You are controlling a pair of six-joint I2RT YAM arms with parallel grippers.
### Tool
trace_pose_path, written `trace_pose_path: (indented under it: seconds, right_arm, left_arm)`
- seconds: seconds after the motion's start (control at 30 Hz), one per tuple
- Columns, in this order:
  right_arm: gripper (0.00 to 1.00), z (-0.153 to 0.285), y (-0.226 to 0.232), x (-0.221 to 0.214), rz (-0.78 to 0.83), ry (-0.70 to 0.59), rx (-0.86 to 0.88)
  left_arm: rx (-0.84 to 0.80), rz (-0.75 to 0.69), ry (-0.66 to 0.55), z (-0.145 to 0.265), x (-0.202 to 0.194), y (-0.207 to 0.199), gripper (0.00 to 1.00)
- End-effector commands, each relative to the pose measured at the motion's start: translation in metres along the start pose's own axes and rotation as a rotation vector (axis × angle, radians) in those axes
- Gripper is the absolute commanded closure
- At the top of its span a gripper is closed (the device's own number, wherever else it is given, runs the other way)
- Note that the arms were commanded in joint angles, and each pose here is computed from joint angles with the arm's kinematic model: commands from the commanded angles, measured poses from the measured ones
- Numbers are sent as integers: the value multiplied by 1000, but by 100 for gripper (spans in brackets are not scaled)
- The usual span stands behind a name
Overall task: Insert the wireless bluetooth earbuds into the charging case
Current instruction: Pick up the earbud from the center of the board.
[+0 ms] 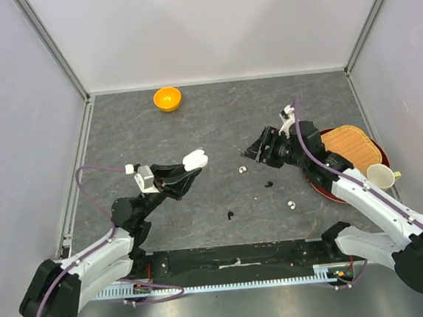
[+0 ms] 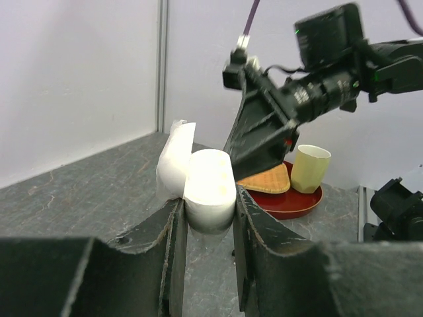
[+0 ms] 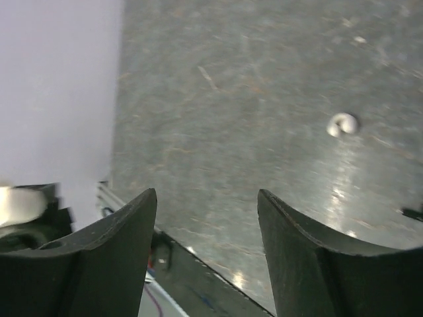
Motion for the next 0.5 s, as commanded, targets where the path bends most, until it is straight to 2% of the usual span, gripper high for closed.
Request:
trace_pose_path:
  seconds: [0.0,0.07,0.17,0.23,0.33,0.47]
  right_arm:
    - [35,-8,-38,-16,77,68,-223]
    - [39,-16,-45,-18,102,99,-253]
    - [43,-15,-57,-19,140,145,-388]
    - [44,-9,-65,-17,161,114,-505]
    - [47,9,-83,-25,134,110,-643]
    - [50,30,-98,-40,64,93,-693]
  left_arm:
    - [-5,-9,-2,5,6,-5,98]
    - [-18,-12,12,7,7,-7,98]
    - [-35,-10,22,12,8,-11,98]
    - [-41,-4,31,14,8,-13,98]
    - [-60,-5,35,16,9,-16,98]
    - [-90,3,60,17,7,-18,98]
Point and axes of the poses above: each gripper's point midway between its finger pads, its own z axis back along the fingers, its own y axis along the line the jaws close on, x = y × z, the point moved 10 cm from there along z, back along the fingers, and after that the axes turned 3 degrees about z, right-handed, at the moved point
